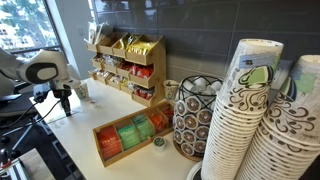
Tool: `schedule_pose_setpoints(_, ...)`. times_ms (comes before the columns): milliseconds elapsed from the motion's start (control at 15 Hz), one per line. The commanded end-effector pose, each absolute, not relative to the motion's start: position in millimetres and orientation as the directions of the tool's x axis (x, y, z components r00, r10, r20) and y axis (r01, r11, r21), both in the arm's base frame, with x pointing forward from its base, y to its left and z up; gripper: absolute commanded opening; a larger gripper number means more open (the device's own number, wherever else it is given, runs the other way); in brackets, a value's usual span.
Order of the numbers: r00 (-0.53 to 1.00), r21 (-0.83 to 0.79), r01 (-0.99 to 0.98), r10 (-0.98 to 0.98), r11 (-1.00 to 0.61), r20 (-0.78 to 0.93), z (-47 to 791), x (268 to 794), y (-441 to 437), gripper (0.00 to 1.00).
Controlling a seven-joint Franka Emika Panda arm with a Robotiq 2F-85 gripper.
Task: Pick up the chop stick and put it in the paper cup
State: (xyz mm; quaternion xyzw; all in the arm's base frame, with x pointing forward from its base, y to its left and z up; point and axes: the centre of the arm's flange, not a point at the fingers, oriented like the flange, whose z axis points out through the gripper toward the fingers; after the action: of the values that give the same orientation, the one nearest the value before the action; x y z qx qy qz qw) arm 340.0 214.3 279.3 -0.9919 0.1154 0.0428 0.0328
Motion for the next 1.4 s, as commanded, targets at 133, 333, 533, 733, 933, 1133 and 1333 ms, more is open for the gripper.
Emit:
schedule_pose_setpoints(133, 0.983, -0.101, -0.17, -0.162, -0.98, -0.084, 275.8, 337.3, 210.9, 0.02)
schedule_pose_setpoints(333, 0.995, -0.129, -0.091, -0.085, -0.987, -0.053, 290.6, 336.1, 203.3, 0.02)
schedule_pose_setpoints(533, 1.0, -0.142, -0.001, 0.003, -0.99, -0.031, 306.5, 336.2, 197.7, 0.02)
schedule_pose_setpoints(733, 0.996, -0.147, 0.086, 0.088, -0.985, -0.004, 321.5, 336.5, 195.4, 0.02)
schedule_pose_setpoints(933, 0.982, -0.151, 0.19, 0.19, -0.97, 0.018, 338.8, 335.0, 195.3, 0.02)
schedule_pose_setpoints(1133, 0.955, -0.164, 0.296, 0.291, -0.941, 0.053, 357.2, 332.5, 199.5, 0.02)
schedule_pose_setpoints(1333, 0.918, -0.173, 0.396, 0.383, -0.902, 0.106, 374.9, 330.7, 209.6, 0.02)
